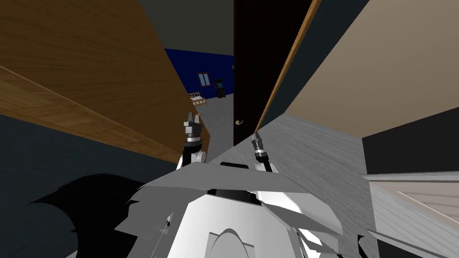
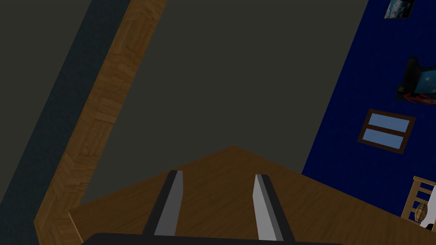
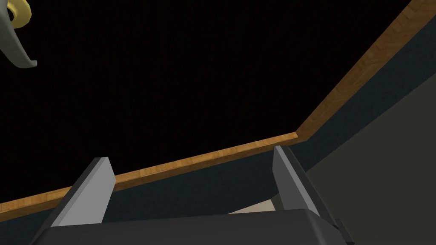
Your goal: Push the door open
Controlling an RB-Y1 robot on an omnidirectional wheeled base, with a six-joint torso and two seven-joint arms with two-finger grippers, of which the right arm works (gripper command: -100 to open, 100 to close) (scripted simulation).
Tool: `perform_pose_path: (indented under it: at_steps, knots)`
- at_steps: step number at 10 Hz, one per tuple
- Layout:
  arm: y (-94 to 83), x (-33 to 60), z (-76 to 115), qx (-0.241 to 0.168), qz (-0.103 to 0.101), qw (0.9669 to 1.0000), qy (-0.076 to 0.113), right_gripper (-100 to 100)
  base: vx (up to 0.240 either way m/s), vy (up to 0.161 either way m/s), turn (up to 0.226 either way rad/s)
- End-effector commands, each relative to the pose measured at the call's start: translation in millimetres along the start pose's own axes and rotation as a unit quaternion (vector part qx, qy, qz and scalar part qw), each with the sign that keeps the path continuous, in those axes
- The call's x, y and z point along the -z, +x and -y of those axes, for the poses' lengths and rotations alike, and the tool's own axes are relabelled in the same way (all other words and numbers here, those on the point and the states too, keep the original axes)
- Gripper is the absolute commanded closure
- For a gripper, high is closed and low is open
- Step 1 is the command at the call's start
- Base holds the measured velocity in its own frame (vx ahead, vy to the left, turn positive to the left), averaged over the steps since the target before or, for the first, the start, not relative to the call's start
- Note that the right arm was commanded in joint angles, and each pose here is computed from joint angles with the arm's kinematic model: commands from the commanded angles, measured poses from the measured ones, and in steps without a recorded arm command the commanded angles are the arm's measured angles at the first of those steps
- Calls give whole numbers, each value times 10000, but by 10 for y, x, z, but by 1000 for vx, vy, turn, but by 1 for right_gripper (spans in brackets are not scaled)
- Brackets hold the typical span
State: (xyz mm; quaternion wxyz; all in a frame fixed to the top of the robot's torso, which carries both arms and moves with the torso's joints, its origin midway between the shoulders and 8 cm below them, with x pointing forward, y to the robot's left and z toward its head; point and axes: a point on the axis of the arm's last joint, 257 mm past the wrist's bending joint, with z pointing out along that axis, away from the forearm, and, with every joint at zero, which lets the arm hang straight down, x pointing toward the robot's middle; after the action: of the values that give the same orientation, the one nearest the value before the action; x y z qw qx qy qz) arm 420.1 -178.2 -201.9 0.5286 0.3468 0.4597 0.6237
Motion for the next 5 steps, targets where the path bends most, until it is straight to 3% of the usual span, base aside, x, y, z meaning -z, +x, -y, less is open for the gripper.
perform_pose_path:
  at_steps: [1,5]
  knots:
    - [51,32,125,-48,-99,9999,92,-100,86,-29,65]
    - [170,126,399,-145,-336,9988,317,-100,90,-42,68]
